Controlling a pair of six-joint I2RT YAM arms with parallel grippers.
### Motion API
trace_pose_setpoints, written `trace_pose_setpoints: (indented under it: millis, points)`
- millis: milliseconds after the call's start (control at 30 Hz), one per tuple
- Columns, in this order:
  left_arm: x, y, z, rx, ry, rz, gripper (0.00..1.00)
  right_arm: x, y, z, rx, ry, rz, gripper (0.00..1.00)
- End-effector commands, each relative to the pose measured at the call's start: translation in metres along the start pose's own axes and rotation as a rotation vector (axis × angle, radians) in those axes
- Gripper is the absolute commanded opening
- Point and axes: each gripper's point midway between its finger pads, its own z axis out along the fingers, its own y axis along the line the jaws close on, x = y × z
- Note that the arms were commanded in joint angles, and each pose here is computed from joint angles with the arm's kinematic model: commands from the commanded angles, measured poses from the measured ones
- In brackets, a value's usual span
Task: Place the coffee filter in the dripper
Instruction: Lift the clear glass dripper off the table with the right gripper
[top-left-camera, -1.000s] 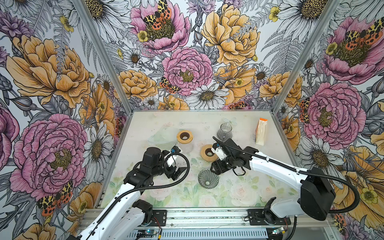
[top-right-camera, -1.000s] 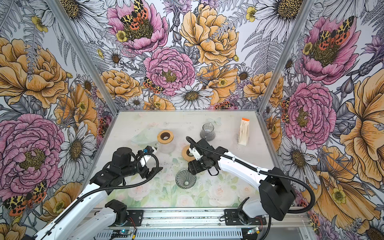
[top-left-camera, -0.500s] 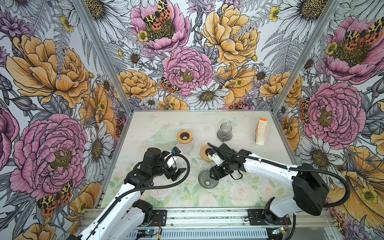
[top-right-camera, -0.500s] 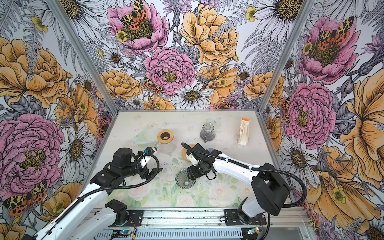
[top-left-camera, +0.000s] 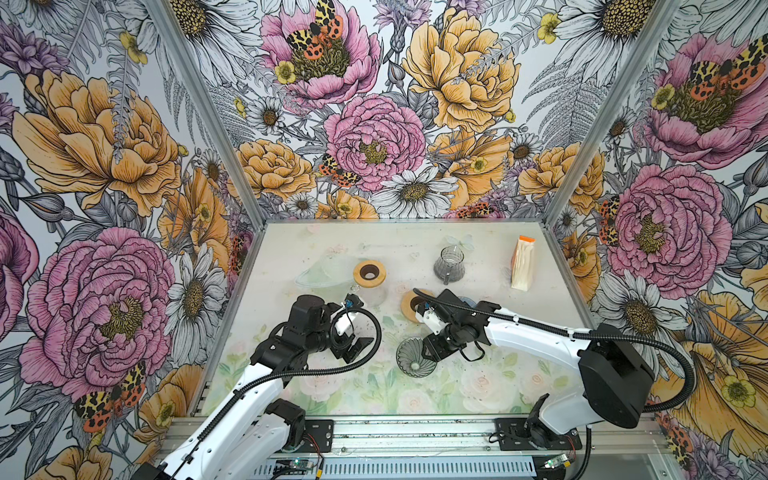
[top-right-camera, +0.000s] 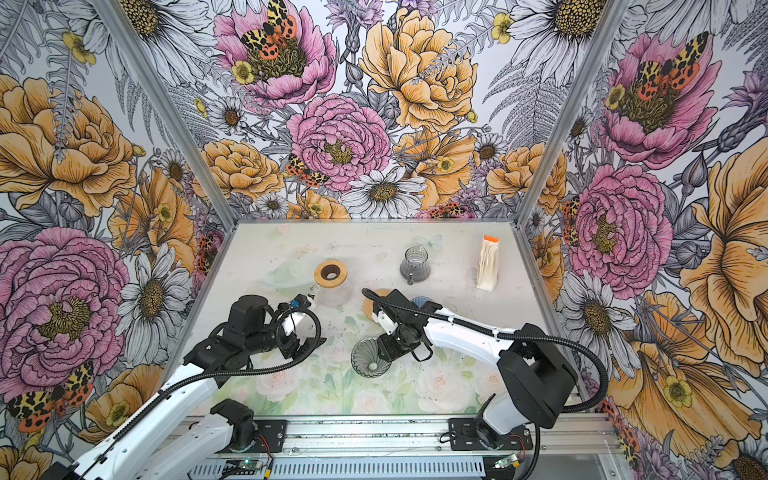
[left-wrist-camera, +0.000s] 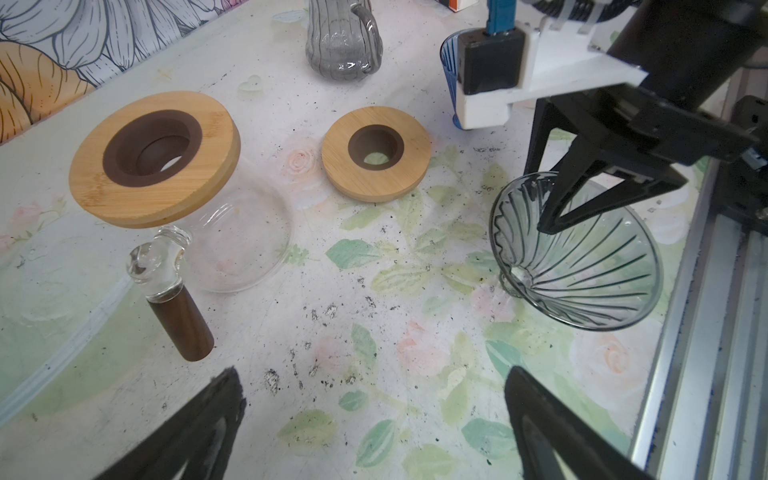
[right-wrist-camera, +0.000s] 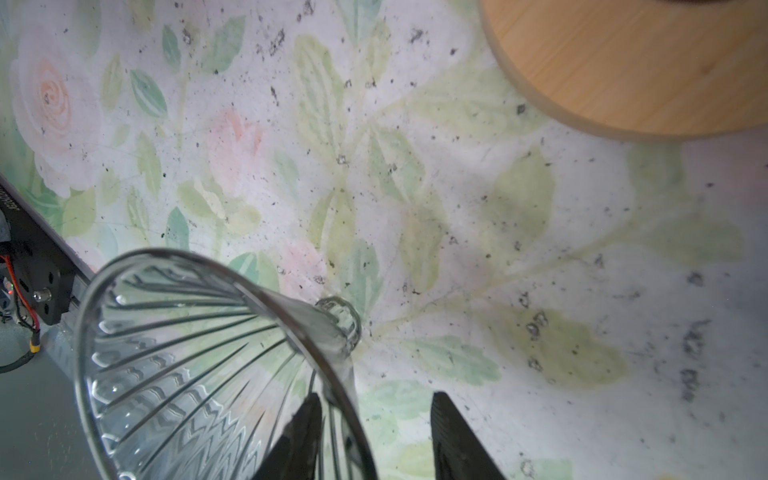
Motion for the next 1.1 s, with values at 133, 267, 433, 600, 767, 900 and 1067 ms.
trace_pose_setpoints:
  millis: [133, 267, 433, 600, 767, 900, 1067]
  points:
    - [0.000, -0.008, 0.002, 0.036, 0.005, 0.008, 0.99, -0.008, 0.014, 0.000, -0.021, -0.026, -0.051, 0.38]
    - [-0.001, -0.008, 0.002, 0.037, 0.004, 0.010, 0.99, -0.008, 0.017, -0.001, -0.028, -0.028, -0.056, 0.34]
    - [-0.002, -0.009, 0.002, 0.039, 0.004, 0.012, 0.99, -0.009, 0.017, -0.003, -0.026, -0.036, -0.059, 0.30]
    - [-0.002, -0.009, 0.002, 0.039, 0.005, 0.011, 0.99, -0.010, 0.016, -0.003, -0.015, -0.040, -0.055, 0.25]
    - [-0.002, -0.009, 0.002, 0.039, 0.003, 0.010, 0.99, -0.009, 0.018, -0.003, -0.026, -0.037, -0.049, 0.19]
    - [-0.002, -0.009, 0.002, 0.036, 0.006, 0.012, 0.99, -0.009, 0.018, -0.002, -0.029, -0.033, -0.044, 0.10]
    - [-0.005, -0.009, 0.001, 0.032, 0.000, 0.019, 0.99, -0.012, 0.020, -0.004, -0.036, -0.040, -0.051, 0.10]
